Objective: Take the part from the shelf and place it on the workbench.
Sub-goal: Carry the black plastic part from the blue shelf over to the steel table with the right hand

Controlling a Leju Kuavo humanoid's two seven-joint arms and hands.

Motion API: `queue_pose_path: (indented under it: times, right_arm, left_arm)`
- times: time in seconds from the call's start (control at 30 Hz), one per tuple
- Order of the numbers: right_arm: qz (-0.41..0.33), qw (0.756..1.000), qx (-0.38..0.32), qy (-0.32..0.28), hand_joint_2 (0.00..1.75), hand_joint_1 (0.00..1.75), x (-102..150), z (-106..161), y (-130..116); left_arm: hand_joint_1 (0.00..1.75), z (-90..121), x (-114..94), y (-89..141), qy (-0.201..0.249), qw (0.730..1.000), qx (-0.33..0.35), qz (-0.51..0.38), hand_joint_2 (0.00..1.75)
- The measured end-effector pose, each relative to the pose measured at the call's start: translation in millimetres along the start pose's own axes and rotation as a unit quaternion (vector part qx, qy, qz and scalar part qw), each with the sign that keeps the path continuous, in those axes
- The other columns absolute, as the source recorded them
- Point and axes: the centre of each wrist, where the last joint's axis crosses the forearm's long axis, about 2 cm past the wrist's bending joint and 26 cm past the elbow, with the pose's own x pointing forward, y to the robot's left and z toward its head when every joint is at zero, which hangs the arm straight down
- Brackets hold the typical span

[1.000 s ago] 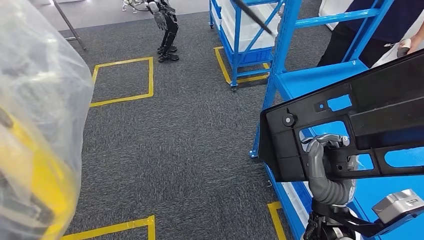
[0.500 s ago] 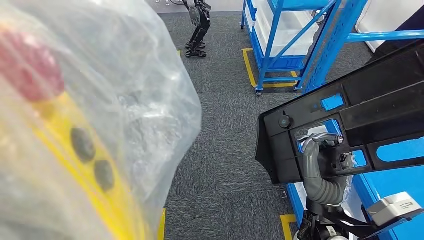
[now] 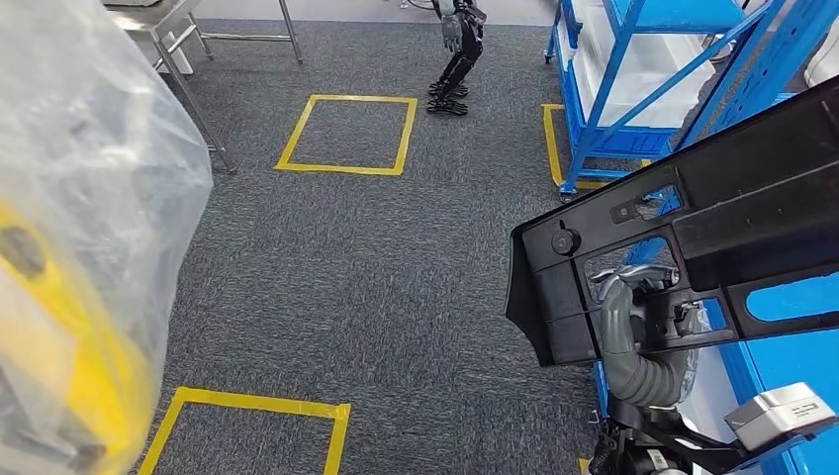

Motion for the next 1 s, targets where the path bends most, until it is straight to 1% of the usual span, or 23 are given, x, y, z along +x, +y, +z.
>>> queue_pose_path:
  times: [0.23,0.57,1.0]
  right_arm:
    - [0.002,1.0,-0.002,0.002,1.75,1.75,1.2,0.0,0.2]
    - [-0.002,1.0,-0.001,0.005,1.75,1.75,2.7,-0.8,-0.8]
    - [-0.003,1.0,0.003,0.009,1.75,1.75,4.2,-2.4,-2.2]
  left_arm:
    - [0.0,-0.5,-0.5,-3.6,0.005,1.0,-0.001,0.001,1.75]
    - [0.0,-1.7,1.0,-8.1,0.0,1.0,-0.003,-0.001,1.75]
    - [0.0,-1.8,-1.1,-11.9,0.016,0.999,0.013,-0.032,1.75]
